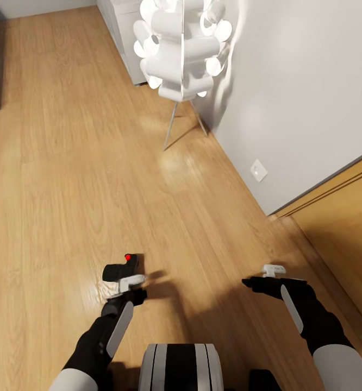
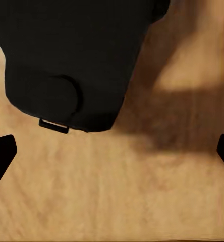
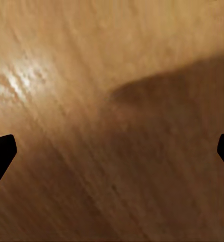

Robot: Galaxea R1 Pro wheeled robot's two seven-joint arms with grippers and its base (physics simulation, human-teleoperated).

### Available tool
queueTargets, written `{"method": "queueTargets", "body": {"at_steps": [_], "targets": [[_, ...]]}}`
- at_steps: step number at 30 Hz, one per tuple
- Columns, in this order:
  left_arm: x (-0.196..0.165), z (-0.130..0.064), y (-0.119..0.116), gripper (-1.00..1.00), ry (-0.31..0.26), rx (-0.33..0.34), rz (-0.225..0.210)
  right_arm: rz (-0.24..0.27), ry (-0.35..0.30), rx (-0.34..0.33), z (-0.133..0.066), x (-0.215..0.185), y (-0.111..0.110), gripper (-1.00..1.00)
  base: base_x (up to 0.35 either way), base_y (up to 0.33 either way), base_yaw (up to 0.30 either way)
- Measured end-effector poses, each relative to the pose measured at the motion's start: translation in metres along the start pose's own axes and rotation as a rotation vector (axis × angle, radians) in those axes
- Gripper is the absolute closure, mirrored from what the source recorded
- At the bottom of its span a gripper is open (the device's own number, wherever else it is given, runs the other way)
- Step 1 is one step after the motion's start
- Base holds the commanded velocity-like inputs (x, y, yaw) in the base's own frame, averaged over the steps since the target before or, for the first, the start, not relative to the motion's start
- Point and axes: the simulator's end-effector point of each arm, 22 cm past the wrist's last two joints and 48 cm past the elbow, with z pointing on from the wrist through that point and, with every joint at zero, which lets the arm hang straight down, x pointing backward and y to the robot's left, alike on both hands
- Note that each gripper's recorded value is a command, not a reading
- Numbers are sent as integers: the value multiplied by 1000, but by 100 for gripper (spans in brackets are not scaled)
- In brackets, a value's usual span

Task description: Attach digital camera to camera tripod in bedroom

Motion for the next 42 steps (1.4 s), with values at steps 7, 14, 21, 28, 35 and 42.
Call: {"method": "queueTargets", "body": {"at_steps": [7,14,21,28,35,42], "targets": [[12,-7,-40,-100,-10,51,151,-3,-6,9,0,-1,-4,-100,0,0,0],[14,-6,-39,-100,-9,44,165,-3,-5,10,-1,-1,-5,-100,0,0,0],[14,-6,-36,-100,-7,39,161,-4,-4,12,-1,-1,-6,-100,0,0,0],[13,-2,-21,-100,-6,16,160,-2,-3,7,0,0,-3,-100,0,0,0],[7,4,11,-100,2,-27,104,6,4,8,2,4,-5,-100,0,0,0],[11,8,24,-100,17,-46,78,9,5,9,2,5,-5,-100,0,0,0]]}}
